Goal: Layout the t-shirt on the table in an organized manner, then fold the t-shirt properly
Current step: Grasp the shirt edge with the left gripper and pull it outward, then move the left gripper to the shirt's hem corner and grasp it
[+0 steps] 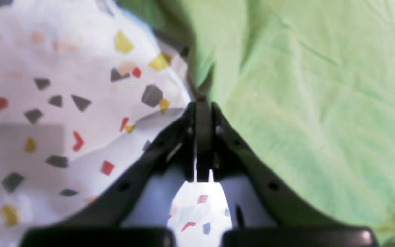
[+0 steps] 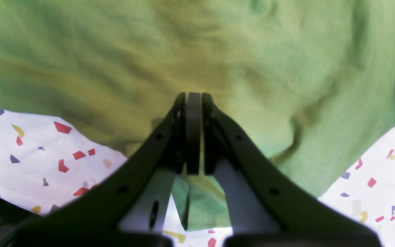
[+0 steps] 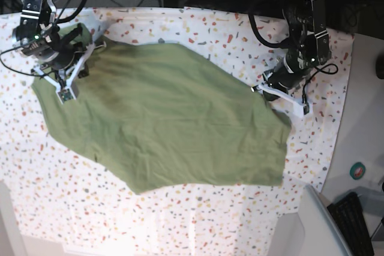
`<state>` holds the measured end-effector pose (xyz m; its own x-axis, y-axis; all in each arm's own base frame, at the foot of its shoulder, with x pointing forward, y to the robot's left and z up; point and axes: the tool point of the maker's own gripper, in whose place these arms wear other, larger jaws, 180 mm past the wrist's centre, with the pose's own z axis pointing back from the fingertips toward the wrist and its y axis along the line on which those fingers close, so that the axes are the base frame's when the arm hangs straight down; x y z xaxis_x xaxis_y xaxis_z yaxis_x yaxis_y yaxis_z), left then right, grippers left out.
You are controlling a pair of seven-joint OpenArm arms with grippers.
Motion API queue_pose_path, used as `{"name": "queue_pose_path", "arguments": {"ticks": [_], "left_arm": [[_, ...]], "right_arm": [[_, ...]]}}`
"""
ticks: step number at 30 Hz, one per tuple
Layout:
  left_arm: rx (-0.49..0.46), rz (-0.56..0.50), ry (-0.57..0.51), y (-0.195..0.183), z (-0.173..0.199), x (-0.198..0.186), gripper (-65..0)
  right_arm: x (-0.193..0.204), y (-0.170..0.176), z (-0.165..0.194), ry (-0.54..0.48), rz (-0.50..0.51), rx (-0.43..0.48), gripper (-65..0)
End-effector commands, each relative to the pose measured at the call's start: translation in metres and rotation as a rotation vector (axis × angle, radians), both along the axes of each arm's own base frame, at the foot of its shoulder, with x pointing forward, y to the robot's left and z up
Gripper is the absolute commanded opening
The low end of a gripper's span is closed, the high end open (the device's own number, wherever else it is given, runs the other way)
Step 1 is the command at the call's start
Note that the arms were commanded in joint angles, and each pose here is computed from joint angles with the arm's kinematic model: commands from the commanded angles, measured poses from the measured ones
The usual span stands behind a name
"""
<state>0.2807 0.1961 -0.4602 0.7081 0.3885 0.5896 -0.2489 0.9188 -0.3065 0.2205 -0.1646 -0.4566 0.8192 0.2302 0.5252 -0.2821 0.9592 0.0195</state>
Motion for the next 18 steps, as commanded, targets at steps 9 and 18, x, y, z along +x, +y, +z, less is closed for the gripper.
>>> {"name": "queue_pose_path", "arguments": {"ticks": [9,18], "left_arm": [[0.009,0.013,-0.070,0.005,0.020,0.008,-65.0],[-0.028,0.013,-0.064,-0.006,0.013,0.026,-18.8]], "right_arm": [[0.008,-0.002,0.008,-0.038,-0.003,0.002,-65.0],[0.001,-0.001,-0.006,0.006,-0.010,0.017,-65.0]]}}
